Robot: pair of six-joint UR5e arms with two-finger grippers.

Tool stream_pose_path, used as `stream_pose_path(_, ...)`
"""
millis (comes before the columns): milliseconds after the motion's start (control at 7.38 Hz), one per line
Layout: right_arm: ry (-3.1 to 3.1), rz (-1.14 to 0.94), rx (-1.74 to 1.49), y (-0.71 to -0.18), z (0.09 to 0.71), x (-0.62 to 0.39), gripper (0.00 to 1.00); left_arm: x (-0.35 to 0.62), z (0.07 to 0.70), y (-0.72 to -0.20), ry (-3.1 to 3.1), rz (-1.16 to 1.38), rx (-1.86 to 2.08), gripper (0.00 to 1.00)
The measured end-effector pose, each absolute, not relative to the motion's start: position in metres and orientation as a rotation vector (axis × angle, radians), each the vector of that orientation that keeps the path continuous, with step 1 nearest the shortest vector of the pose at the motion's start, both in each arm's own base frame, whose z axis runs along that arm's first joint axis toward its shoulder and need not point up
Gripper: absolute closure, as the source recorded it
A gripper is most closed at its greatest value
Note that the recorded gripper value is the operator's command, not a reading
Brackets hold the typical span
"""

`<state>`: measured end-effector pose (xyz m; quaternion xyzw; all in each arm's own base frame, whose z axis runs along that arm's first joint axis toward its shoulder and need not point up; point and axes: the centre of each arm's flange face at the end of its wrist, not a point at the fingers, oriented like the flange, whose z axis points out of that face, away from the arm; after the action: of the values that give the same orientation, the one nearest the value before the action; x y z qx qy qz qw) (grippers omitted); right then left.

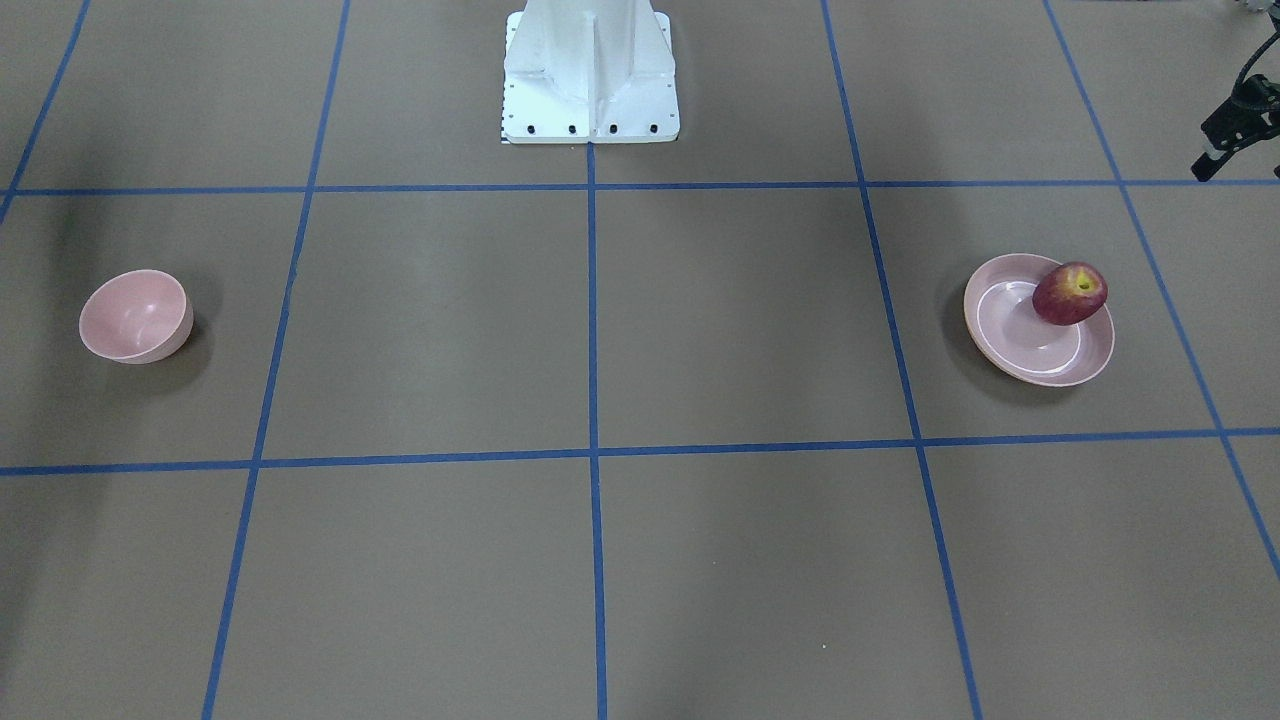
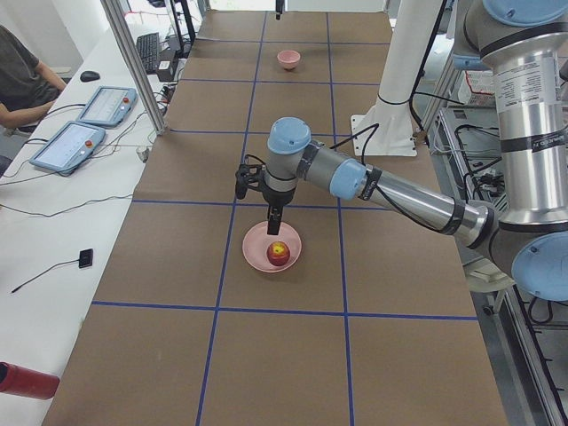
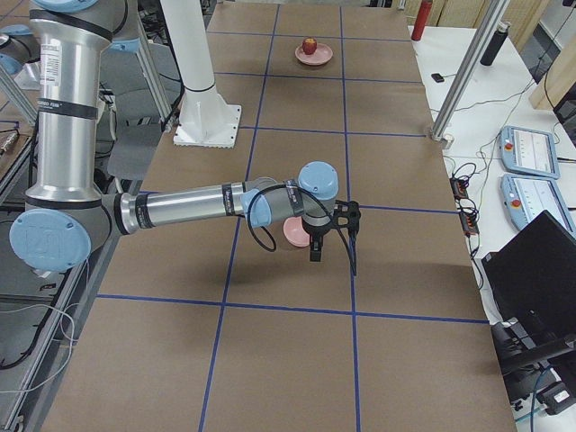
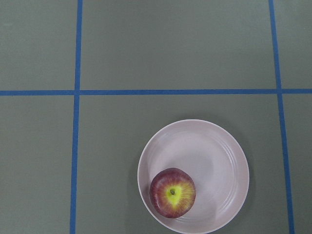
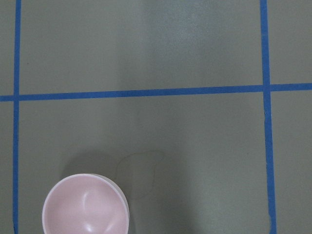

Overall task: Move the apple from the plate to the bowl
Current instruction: 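Lower the right gripper onto the rim of the small pink bowl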

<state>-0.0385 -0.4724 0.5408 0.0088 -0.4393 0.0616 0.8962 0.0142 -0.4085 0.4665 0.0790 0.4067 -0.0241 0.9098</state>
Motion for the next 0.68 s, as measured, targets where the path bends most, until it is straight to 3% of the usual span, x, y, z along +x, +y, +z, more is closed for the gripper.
stream_pose_path(678, -0.882, -0.013, 0.0, -0.455, 0.54, -0.142, 0.0, 0.015, 0.469, -0.408, 0.842, -0.052, 0.152, 0.02)
